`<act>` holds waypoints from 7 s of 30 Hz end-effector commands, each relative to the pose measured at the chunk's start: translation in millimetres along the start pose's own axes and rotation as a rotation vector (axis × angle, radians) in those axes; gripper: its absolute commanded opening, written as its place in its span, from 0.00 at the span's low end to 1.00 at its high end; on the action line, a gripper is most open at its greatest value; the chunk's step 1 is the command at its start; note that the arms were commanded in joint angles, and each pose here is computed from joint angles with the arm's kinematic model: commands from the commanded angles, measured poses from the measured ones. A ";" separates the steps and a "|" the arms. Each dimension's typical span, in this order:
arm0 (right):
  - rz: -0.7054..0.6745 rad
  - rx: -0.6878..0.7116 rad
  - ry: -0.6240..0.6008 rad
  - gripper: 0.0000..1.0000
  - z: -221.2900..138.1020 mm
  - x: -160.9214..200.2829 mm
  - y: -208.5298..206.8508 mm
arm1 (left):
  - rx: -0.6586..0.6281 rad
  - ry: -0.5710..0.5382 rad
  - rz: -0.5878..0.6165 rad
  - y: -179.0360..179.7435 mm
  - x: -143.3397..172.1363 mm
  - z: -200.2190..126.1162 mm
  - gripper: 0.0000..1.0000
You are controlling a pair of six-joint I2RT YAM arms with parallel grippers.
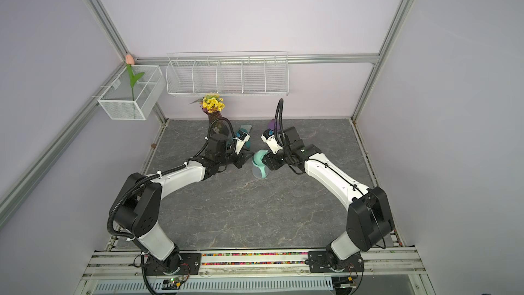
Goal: Assemble the baby bottles
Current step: Close the lid on the baby bottle, then reset both arms
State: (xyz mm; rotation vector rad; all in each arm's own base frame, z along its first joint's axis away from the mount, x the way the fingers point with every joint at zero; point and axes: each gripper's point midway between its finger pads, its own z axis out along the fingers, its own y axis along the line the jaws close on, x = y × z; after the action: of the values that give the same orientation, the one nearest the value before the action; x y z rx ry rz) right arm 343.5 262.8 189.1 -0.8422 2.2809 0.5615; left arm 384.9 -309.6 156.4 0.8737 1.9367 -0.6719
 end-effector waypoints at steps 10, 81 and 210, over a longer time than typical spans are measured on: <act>-0.031 -0.038 -0.021 0.54 4.2 -17.3 5.5 | 0.030 0.010 0.026 -5.6 -5.5 4.5 0.28; 0.081 -0.006 -0.114 0.43 -6.0 -50.7 -1.1 | 0.193 -0.126 -0.046 -49.0 -90.8 -67.8 0.32; 0.090 0.167 -0.249 0.72 -47.0 -76.5 -45.3 | -0.267 -0.122 -0.161 53.6 -78.2 -79.5 0.64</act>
State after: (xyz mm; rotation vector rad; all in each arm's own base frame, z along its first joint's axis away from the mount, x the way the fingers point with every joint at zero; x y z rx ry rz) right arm 400.7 265.4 245.9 -0.6153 2.1603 0.5105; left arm 413.6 -282.6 244.2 0.6098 1.9400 -0.6566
